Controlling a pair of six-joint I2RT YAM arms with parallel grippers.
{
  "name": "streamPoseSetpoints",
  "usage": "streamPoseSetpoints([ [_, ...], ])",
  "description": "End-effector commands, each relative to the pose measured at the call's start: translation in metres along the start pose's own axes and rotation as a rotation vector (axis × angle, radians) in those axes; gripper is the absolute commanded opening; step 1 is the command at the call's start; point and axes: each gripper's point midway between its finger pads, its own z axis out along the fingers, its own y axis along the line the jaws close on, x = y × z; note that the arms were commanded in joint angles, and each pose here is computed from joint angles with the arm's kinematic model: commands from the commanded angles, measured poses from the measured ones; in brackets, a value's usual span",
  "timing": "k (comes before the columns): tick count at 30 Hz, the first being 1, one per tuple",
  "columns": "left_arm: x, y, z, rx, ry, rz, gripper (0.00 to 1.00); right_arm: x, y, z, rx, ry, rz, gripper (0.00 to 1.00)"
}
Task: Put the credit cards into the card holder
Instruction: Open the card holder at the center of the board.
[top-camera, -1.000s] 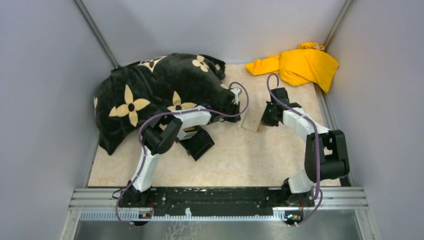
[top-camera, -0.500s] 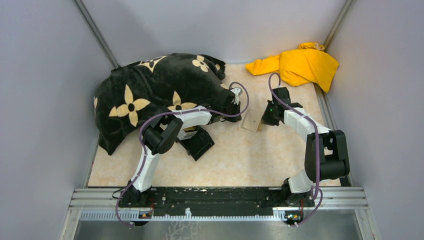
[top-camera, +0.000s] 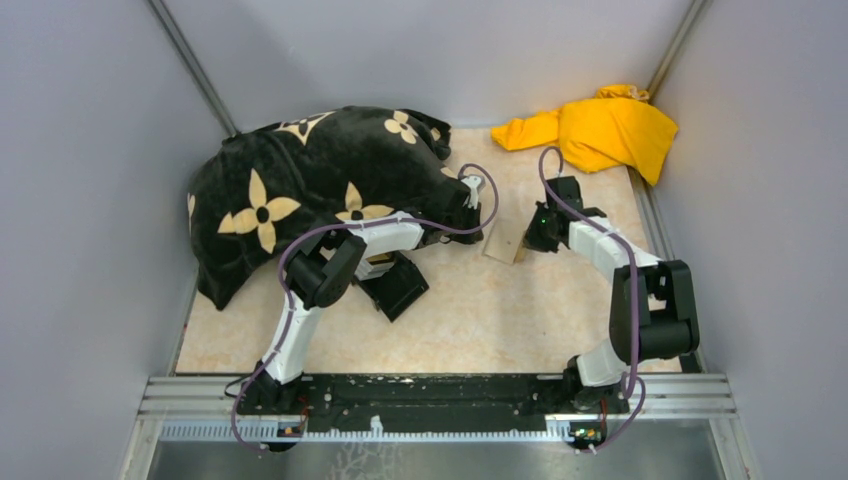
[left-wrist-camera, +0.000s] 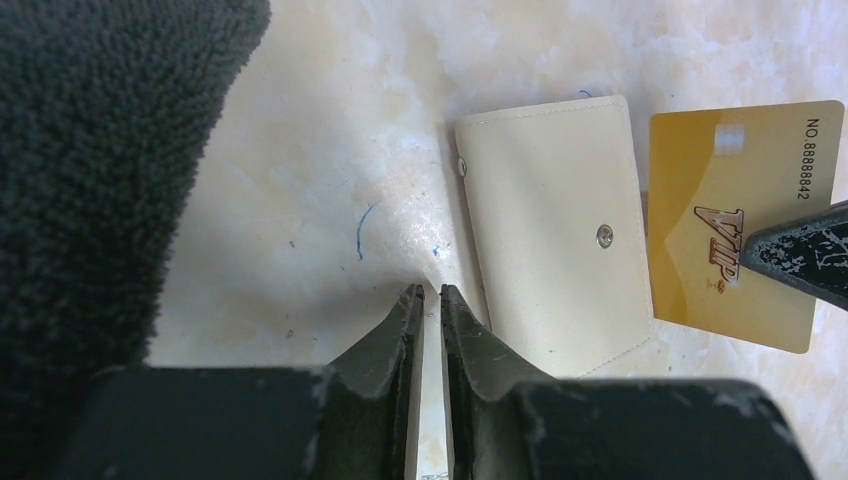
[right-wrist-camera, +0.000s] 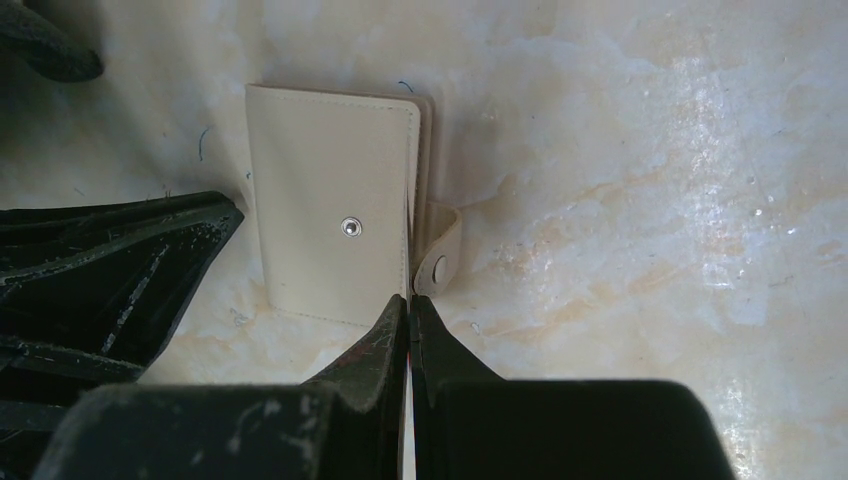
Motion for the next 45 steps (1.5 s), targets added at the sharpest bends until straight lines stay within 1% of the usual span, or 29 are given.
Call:
streamPoseSetpoints([
  [1, 0.037, 0.008, 0.010, -0.023, 0.099, 0.004, 0.17, -0.012, 0.003, -0.005, -0.031, -0.051, 0.020, 0.00],
  [10, 0.039, 0.009, 0.010, -0.023, 0.102, 0.003, 0.17, -0.006, 0.003, -0.001, -0.059, -0.044, 0.050, 0.00],
  [23, 0.046, 0.011, 0.009, -0.025, 0.113, -0.001, 0.16, -0.009, 0.011, -0.004, -0.164, -0.092, 0.110, 0.00],
  [30, 0.049, 0.012, 0.008, -0.023, 0.117, -0.004, 0.16, -0.006, 0.013, -0.002, -0.189, -0.097, 0.125, 0.00],
  [45, 0.056, 0.012, 0.008, -0.023, 0.131, -0.012, 0.15, -0.010, 0.015, -0.004, -0.223, -0.152, 0.156, 0.00],
])
